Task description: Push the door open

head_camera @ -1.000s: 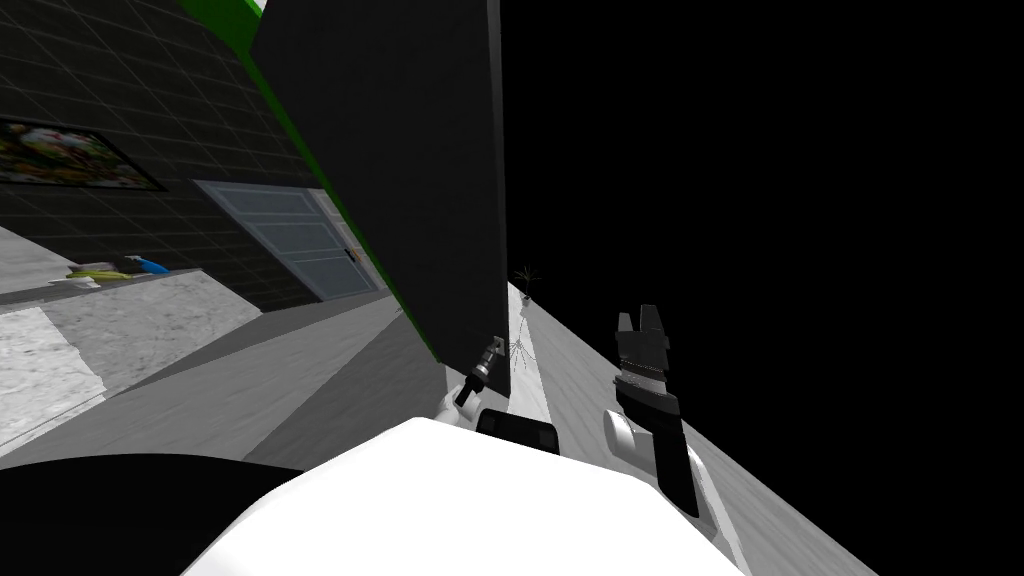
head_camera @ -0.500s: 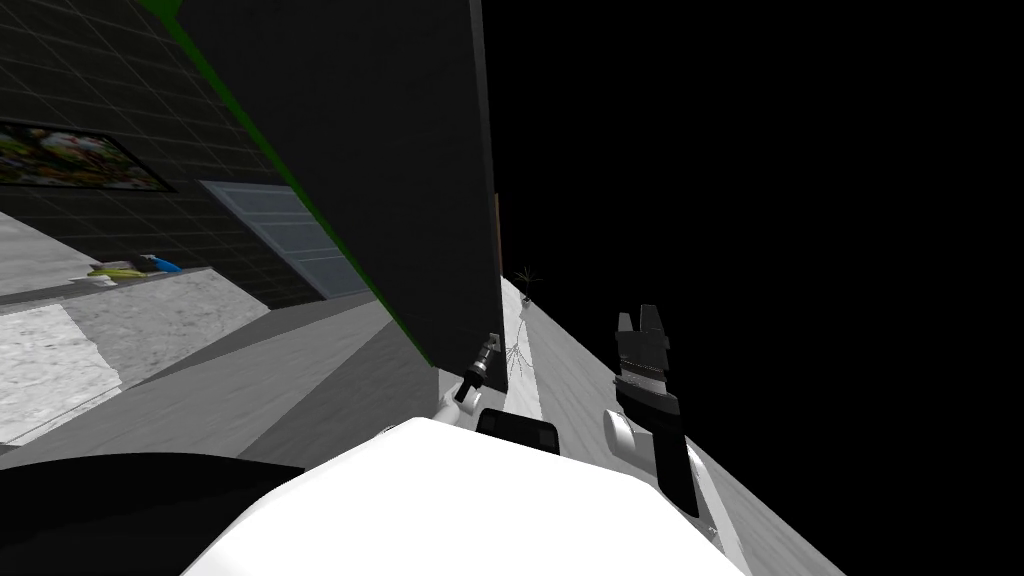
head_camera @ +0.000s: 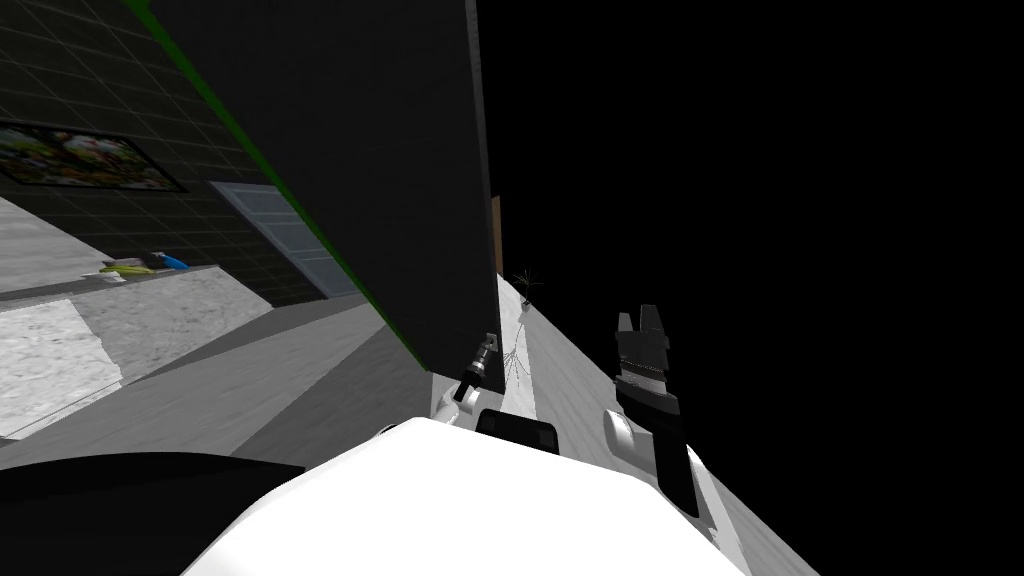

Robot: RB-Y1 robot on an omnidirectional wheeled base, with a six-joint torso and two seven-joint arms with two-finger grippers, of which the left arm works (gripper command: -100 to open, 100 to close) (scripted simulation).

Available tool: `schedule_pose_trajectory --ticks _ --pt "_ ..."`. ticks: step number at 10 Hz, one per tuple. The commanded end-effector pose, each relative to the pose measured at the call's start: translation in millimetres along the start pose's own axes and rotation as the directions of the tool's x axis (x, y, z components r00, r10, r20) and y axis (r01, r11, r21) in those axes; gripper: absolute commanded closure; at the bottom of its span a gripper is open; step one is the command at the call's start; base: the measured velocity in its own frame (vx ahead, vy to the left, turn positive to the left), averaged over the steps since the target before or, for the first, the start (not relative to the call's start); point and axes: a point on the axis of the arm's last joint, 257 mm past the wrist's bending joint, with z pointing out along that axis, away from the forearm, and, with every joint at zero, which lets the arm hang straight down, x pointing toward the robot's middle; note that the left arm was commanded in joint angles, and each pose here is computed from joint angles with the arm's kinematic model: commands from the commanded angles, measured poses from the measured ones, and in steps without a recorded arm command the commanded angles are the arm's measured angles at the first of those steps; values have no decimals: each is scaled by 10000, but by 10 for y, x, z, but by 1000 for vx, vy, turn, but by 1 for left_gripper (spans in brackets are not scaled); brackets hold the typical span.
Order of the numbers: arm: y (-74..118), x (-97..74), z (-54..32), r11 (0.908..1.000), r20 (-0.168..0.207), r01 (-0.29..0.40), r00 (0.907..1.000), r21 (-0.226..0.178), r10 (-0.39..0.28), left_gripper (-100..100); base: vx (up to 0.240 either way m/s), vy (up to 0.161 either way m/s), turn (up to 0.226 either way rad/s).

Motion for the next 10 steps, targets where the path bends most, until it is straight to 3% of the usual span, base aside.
schedule_pose_trajectory --ticks 1,3,4,6,10 --pt "-78 -187 24 9998 328 -89 9994 170 84 100 186 -110 53" --pt "-78 -187 24 9998 328 -89 9994 170 84 100 105 -44 18" --pt "-81 -329 19 9998 664 -94 9978 173 82 100 115 -59 61" --pt "-81 -329 19 9998 664 -94 9978 173 82 100 114 -77 39" --pt "-80 -541 1 9998 1315 31 9913 186 -56 100 175 -110 70"
